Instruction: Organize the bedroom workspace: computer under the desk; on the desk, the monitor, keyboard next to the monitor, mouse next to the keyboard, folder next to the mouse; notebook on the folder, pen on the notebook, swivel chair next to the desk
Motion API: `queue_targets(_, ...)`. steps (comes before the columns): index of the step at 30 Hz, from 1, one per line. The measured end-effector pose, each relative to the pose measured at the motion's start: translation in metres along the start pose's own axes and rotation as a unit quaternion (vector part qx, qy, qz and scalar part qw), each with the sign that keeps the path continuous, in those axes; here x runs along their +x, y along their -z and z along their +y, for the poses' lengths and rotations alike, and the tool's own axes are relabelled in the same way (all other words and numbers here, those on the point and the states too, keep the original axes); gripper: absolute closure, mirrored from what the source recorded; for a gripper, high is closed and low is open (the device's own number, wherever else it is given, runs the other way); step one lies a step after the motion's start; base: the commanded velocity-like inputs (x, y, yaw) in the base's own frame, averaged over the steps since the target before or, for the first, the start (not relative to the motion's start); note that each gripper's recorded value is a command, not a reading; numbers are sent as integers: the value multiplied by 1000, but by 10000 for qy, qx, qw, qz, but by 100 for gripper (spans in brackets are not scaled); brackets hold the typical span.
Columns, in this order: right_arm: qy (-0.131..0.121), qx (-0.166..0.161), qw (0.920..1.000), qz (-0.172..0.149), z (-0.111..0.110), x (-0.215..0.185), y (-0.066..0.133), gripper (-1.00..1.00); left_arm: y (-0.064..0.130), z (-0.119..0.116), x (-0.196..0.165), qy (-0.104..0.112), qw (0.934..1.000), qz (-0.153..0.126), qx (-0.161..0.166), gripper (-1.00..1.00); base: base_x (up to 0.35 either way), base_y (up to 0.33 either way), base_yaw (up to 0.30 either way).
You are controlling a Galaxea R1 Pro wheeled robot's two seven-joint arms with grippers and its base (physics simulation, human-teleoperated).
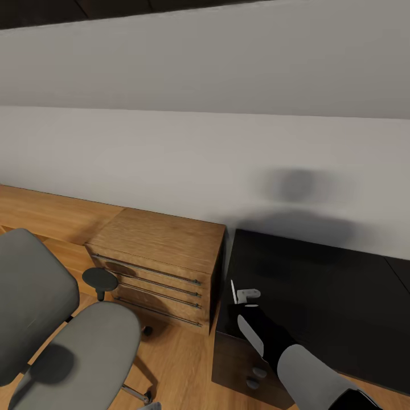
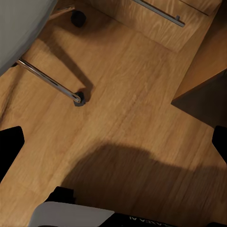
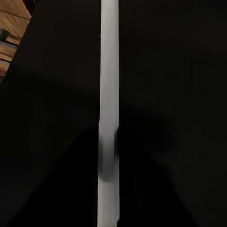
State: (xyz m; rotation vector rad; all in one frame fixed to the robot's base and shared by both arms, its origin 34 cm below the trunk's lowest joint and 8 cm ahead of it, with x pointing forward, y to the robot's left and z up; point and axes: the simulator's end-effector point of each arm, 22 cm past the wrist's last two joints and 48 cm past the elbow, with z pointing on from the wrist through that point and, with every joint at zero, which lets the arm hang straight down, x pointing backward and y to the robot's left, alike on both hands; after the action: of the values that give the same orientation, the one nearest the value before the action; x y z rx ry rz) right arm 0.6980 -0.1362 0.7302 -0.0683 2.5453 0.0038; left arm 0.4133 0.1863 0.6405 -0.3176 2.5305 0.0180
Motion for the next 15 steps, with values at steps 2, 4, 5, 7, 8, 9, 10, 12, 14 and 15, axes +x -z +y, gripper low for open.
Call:
queue_targets(2,19,29,10000,6,-2,0,0,100,1,0,0,0,10000,5,7,-100,0,0,0)
queue_targets(4,36,53,10000,41,-4,2,2,100,3,0,-1,0,10000,6,10,-100,0,0,0)
queue_targets(5,41,63,10000,56,-5,3,2,100,4,0,-1,0,10000,6,10,-100,0,0,0)
queue_targets(7,39,79,9999,87,-7,5,4,100,7,0,-2,0,10000,7,11,-100,0,0,0)
queue_targets(8,40,93,9999,97,-8,6,4,100,8,0,-3,0,10000,7,11,-100,0,0,0)
queue_targets(9,42,105,9999,107,-9,7,5,100,9,0,-3,0,10000,7,12,-100,0,0,0)
queue_targets(10,24,103,9998,139,-10,8,6,100,10,-1,-4,0,10000,8,11,-100,0,0,0)
queue_targets(12,14,101,9999,138,-10,7,8,100,12,-1,-5,0,10000,9,11,-100,0,0,0)
queue_targets(14,10,100,9999,129,-10,6,10,100,14,-1,-5,0,10000,11,11,-100,0,0,0)
queue_targets(15,7,101,9999,123,-10,5,11,100,15,0,-6,-1,10000,13,9,-100,0,0,0)
